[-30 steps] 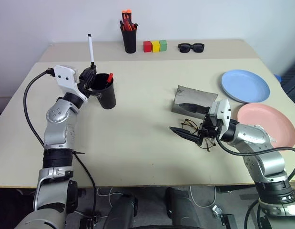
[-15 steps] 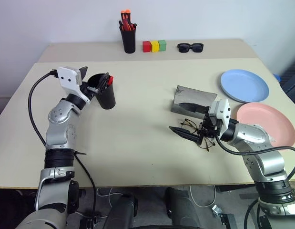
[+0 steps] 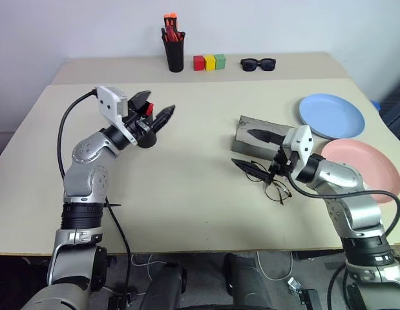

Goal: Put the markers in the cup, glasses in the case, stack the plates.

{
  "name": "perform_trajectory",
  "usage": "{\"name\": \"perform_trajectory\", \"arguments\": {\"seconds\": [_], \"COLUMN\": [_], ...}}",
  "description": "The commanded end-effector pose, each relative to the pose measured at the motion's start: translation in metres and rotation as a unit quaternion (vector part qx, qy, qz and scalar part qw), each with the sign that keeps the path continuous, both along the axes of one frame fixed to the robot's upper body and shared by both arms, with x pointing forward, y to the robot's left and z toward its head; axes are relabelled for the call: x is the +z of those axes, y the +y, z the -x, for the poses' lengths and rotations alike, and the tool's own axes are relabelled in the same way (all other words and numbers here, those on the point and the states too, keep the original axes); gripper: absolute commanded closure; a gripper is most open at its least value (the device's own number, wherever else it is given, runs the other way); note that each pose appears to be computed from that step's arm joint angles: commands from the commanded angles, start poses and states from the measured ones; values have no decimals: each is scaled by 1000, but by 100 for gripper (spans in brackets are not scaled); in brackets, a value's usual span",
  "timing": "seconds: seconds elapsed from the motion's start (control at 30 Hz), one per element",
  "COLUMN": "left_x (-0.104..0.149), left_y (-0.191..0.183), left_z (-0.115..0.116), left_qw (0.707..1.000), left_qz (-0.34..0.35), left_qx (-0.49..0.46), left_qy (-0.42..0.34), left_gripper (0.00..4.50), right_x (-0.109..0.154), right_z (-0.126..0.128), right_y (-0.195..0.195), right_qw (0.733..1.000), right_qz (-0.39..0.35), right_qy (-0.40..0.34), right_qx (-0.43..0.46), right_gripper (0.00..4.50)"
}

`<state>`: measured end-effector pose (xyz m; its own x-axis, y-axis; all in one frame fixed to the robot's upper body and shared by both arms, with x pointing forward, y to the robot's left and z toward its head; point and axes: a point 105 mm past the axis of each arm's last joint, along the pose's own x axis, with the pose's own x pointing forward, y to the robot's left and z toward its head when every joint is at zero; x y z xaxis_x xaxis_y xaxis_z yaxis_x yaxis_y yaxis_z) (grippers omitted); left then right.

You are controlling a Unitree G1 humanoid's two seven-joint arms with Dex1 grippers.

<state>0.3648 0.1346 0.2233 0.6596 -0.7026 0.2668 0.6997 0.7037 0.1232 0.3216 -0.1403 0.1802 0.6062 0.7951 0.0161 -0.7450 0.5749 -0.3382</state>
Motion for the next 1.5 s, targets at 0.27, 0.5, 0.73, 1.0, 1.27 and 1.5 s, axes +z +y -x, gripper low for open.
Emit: {"name": "perform_trajectory", "arguments": {"seconds": [0.27, 0.5, 0.73, 1.0, 1.27, 1.5], "left_x": [-6, 3, 1, -1, -3, -3], "left_y": [-31, -36, -37, -35, -33, -28], "left_z": [29, 35, 42, 46, 45, 43], "left_qw": [995, 994, 991, 993, 993, 994], "left_qz": [-24, -10, -8, -2, -2, -6], "left_qx": [-93, -110, -125, -112, -107, -104], "left_qy": [22, 25, 36, 39, 41, 39], "left_gripper": [4, 4, 4, 0, 0, 0], "right_x": [2, -5, -34, -38, -39, -22], "right_z": [-26, -41, -63, -67, -65, -64], "right_y": [-15, -14, -38, -43, -43, -26], "right_qw": [996, 993, 971, 962, 960, 970], "right_qz": [12, 41, 140, 144, 153, 144], "right_qy": [-9, 37, 144, 206, 211, 182], "right_qx": [-83, -104, -132, -110, -103, -73], "right_gripper": [0, 0, 0, 55, 444, 448]}}
